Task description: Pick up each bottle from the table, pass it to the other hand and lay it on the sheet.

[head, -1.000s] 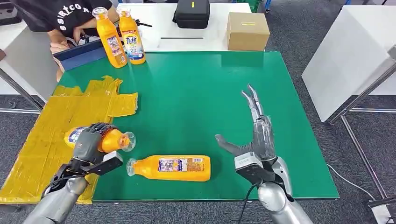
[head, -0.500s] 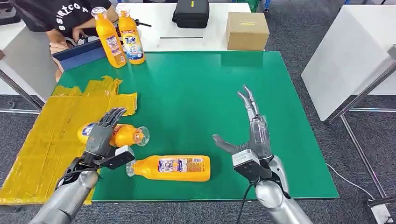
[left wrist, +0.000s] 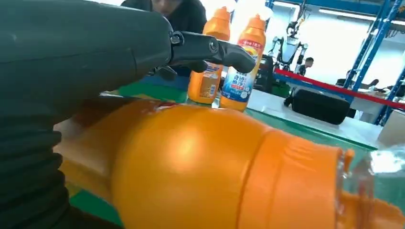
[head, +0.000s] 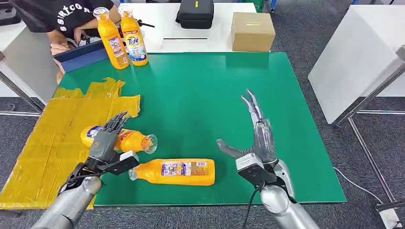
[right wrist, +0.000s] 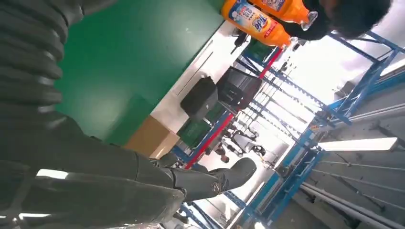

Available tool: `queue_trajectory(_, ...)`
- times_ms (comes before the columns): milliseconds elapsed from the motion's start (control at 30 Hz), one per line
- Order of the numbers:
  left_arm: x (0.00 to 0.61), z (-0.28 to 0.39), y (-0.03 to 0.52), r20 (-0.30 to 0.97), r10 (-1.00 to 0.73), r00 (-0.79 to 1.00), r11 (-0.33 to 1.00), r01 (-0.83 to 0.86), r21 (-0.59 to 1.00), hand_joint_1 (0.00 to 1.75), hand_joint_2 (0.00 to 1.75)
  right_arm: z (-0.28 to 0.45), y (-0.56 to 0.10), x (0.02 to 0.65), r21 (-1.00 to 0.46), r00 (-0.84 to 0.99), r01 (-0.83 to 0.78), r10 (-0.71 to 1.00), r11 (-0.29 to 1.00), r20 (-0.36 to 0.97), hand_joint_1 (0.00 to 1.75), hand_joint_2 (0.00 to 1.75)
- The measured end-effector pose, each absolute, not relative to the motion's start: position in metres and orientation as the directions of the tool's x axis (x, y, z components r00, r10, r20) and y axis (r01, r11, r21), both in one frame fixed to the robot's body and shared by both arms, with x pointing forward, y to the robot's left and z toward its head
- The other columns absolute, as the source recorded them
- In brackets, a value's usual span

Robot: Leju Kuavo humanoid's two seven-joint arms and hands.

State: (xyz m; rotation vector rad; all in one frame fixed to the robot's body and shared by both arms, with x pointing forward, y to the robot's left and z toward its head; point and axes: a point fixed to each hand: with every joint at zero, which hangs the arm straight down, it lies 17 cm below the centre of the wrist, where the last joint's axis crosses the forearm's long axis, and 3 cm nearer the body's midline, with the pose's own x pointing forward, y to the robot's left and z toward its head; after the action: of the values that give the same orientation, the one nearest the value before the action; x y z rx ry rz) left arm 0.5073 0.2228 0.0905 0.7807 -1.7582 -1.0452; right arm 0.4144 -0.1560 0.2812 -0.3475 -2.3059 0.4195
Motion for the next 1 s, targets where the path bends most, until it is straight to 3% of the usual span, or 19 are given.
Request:
queue_trajectory(533, 0.506, 0.086, 0.225, 0.418, -0.834, -0.361, 0.463, -0.047, 0.885, 0.0, 1.75, 0.269, -0.147, 0.417, -0.45, -0.65, 0.08, 0.389, 0.889, 0.653, 0.0, 1.75)
queue_trajectory(600, 0.501, 0.082, 0.221, 0.506, -0.789, -0.35, 0.543, -0.009, 0.84, 0.0, 1.75, 0.252, -0.128, 0.417, -0.468, -0.615, -0.038, 0.349, 0.883, 0.707, 0.0, 1.75)
queue_trajectory(700, 0.496, 0.089, 0.214, 0.622, -0.702, -0.346, 0.655, 0.028, 0.755, 0.0, 1.75, 0.246, -0.119, 0.415, -0.462, -0.598, -0.09, 0.323, 0.882, 0.733, 0.0, 1.75)
queue_trajectory(1000, 0.477, 0.142, 0.181, 0.809, -0.428, -0.402, 0.863, 0.086, 0.499, 0.0, 1.75, 0.209, -0.082, 0.411, -0.494, -0.481, -0.279, 0.325, 0.824, 0.814, 0.0, 1.75)
